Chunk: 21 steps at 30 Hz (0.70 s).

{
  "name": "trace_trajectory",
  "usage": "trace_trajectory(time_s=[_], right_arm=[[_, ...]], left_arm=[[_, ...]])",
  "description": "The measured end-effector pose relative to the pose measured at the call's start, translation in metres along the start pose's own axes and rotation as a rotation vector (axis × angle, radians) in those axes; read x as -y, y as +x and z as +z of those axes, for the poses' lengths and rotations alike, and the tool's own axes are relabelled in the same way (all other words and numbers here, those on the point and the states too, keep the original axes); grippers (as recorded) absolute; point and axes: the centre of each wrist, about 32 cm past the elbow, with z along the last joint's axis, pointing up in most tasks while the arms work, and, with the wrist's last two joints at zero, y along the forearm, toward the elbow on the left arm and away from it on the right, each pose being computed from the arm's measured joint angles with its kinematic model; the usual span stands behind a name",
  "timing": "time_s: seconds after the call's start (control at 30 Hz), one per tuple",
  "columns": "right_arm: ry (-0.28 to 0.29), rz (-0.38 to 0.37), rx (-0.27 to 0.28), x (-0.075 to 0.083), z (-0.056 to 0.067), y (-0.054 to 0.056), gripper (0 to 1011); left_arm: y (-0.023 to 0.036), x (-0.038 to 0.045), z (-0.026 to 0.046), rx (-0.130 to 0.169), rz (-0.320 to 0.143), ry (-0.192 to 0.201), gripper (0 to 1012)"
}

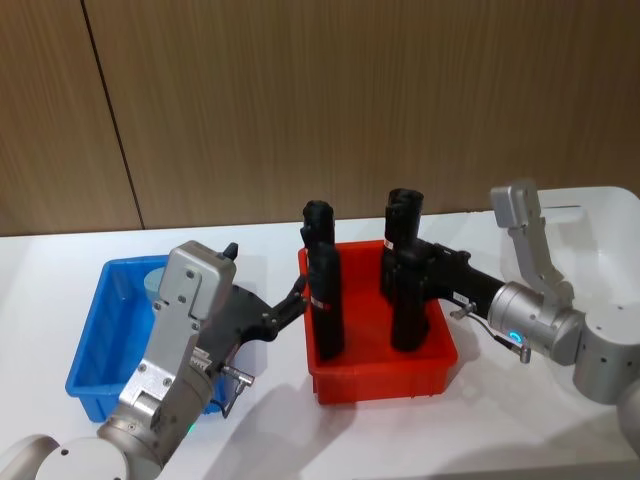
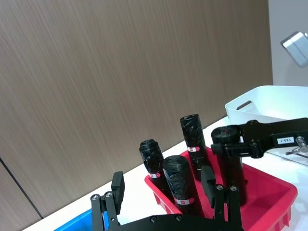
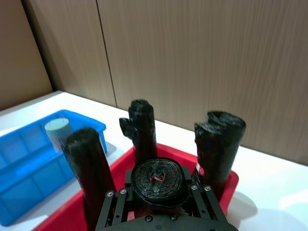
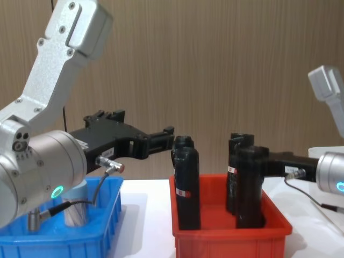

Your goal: Pick the cotton swabs from the blue box and place them into the white box.

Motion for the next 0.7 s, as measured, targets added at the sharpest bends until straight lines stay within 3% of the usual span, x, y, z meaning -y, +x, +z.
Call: trace_trajectory(time_s=[0.23, 0.7], right_arm=[[0.037, 0.003, 0.014, 0.003, 0.013, -0.004, 542], [0.146, -0.047, 0.071, 0.027, 0.058, -0.018, 542]], left_arm=[[0.0000, 0.0000, 0.0000, 0.000, 0.000, 0.000, 1004], [0.0000, 0.0000, 0.0000, 0.000, 0.000, 0.000, 1004]])
